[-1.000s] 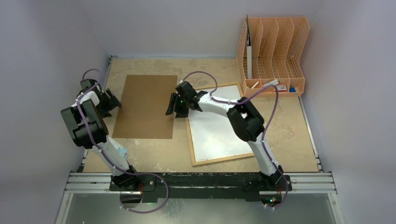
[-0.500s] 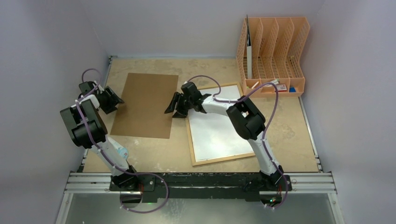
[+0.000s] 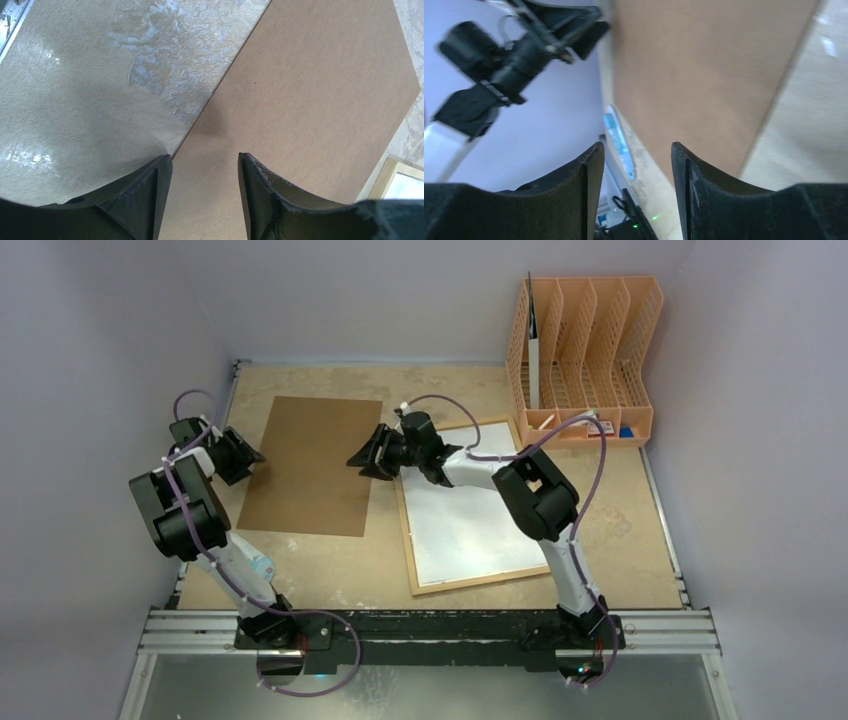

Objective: Put the photo into the frame

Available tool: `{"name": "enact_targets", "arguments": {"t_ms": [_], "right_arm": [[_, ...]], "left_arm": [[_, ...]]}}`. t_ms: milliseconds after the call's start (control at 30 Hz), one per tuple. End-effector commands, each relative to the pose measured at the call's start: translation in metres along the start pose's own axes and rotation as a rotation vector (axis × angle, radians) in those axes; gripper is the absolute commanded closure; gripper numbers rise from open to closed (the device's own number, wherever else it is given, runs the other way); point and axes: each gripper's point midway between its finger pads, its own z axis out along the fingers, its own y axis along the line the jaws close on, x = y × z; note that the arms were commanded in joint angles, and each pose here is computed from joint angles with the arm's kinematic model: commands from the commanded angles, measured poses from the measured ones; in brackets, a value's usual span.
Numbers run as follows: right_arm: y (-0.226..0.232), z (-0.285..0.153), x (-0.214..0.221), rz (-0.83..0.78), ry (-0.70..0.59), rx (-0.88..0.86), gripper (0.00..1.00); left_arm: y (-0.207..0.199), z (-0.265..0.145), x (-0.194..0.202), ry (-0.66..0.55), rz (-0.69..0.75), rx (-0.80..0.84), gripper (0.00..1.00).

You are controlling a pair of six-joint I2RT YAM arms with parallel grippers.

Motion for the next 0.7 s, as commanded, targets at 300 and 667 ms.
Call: {"name": "enact_targets", "arguments": {"t_ms": [300,667], "right_arm": [[0.021,-0.025,-0.034,-0.083,-0.151,0.122,0.43],[-0.034,-0.003,-0.043,-0.142,-0.146,0.315,0.41]], "left_arm": [[0.052,-0.006,0.128,0.391,-0.140,-0.250,0.41],[0.043,-0.005,0.128,0.402,-0.143,-0.195,0.43]]}}
